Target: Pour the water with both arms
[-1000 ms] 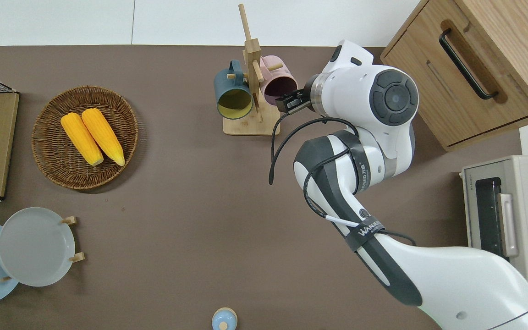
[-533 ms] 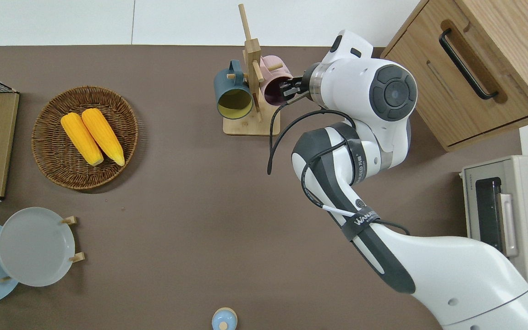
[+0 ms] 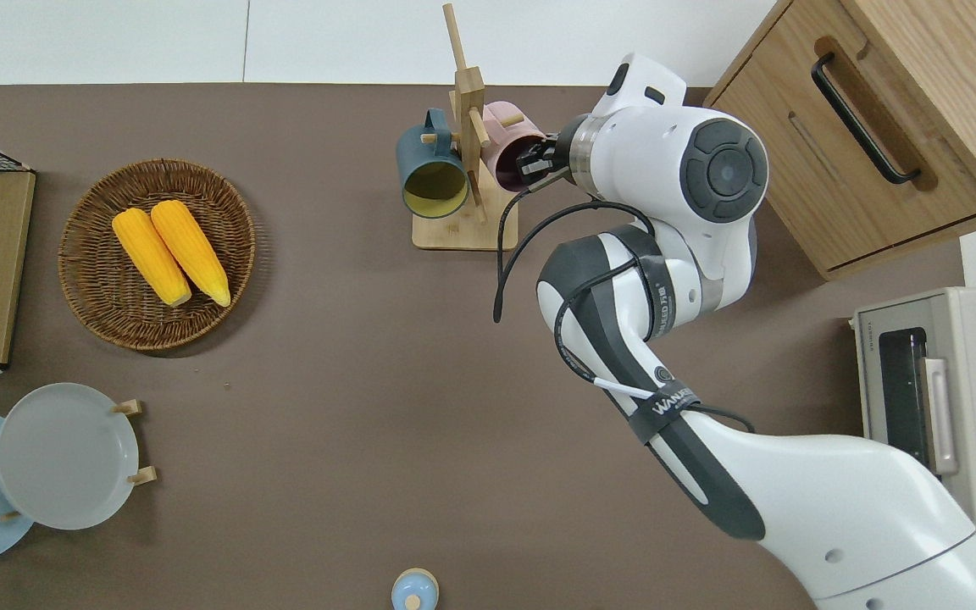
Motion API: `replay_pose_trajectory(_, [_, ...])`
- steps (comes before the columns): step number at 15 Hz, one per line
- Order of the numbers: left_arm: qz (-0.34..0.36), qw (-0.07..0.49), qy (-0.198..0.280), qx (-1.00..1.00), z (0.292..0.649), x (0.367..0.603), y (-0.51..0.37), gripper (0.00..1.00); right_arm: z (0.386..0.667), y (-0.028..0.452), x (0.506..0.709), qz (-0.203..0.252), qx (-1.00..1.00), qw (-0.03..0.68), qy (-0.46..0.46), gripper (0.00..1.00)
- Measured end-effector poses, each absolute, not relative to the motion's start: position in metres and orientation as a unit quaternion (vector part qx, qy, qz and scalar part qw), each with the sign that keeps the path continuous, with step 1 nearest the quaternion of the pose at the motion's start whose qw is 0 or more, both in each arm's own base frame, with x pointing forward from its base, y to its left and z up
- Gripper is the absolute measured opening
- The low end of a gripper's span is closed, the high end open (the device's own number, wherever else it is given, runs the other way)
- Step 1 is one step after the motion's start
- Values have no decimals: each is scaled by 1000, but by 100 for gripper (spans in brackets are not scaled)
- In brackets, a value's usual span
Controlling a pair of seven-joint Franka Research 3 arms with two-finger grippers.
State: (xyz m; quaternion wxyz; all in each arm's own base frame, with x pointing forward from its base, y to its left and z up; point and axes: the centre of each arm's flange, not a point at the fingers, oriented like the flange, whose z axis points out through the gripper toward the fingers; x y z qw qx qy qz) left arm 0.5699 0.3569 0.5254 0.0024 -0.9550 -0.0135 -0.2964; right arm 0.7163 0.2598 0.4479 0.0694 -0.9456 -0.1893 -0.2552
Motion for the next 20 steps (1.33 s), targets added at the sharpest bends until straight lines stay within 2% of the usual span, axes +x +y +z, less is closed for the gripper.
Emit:
replay_pose_trajectory(2, [-305,-4,-12,-952,520,571,359,100,448,259,717,-255,-946,68,-189,6])
replay_pose_trajectory(16, [-326,-20,-31,-944,496,575,370,100,454,252,719,-257,-946,64,-185,5])
replay_pose_trajectory(18, [-327,-27,-36,-944,491,576,369,99,457,248,719,-256,-946,59,-187,5])
replay_pose_trajectory(19, [-326,-29,-36,-944,490,576,369,93,460,246,719,-257,-946,56,-189,5])
replay_pose_trajectory(20, [-326,-30,-37,-944,489,576,369,93,463,244,719,-258,-946,54,-191,5])
